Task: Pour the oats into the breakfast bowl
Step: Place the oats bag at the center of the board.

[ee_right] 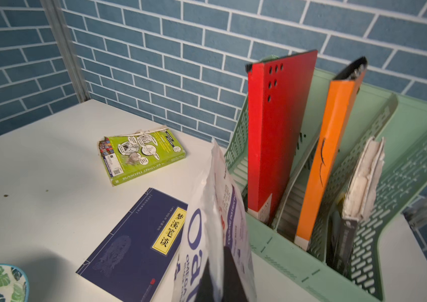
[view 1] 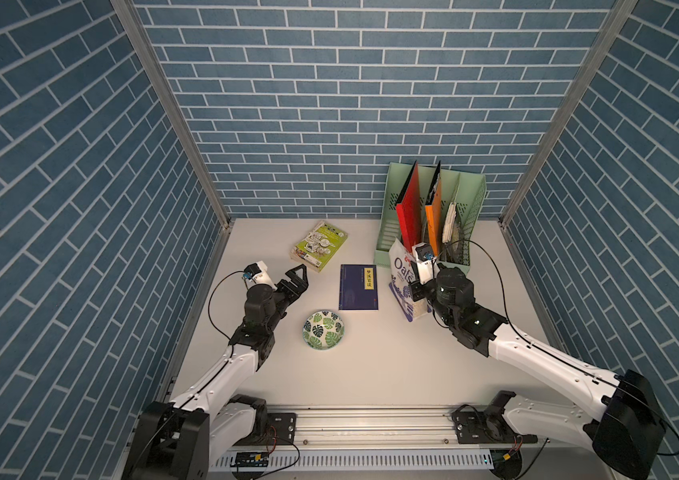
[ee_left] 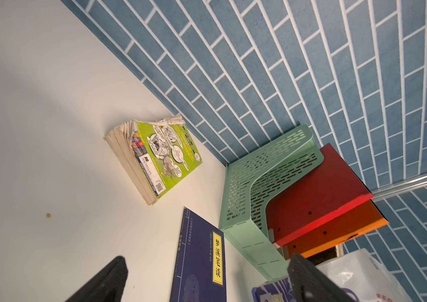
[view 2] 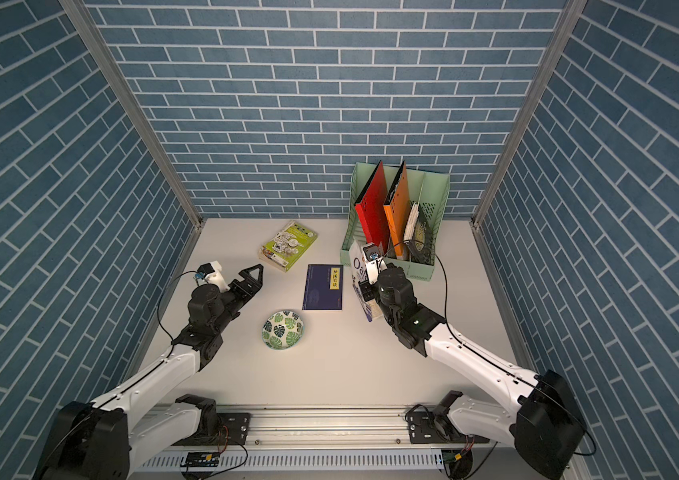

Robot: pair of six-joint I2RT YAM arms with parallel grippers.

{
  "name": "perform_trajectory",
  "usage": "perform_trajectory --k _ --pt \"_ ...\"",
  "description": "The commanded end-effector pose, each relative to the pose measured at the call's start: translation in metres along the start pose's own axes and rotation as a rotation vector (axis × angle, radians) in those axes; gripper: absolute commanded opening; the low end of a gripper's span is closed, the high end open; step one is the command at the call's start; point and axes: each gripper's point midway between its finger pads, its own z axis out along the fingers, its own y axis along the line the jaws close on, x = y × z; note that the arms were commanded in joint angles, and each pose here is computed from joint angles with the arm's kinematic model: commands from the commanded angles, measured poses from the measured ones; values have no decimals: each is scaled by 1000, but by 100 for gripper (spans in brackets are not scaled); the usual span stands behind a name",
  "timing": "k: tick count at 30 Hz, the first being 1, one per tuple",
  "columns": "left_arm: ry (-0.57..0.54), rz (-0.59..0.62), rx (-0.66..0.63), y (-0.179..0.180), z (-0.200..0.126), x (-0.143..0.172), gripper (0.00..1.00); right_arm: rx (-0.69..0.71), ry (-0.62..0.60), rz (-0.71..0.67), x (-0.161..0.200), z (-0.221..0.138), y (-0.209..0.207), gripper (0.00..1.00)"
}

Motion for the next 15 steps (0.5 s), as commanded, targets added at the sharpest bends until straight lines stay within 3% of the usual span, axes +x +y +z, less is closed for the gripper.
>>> perform_trajectory --k 1,6,7,12,15 --pt "6 1 76 -30 9 2 100 77 -248 269 -52 -20 -21 0" --pt "88 46 82 -50 22 20 99 54 -232 345 -27 -19 -13 0" --pt "113 60 76 -53 24 24 98 42 -214 344 -23 -18 -11 5" --pt "227 117 115 -88 28 42 92 10 -90 302 -10 -26 -7 54" --pt "287 128 175 -116 26 56 84 12 -14 244 -14 -40 -13 76"
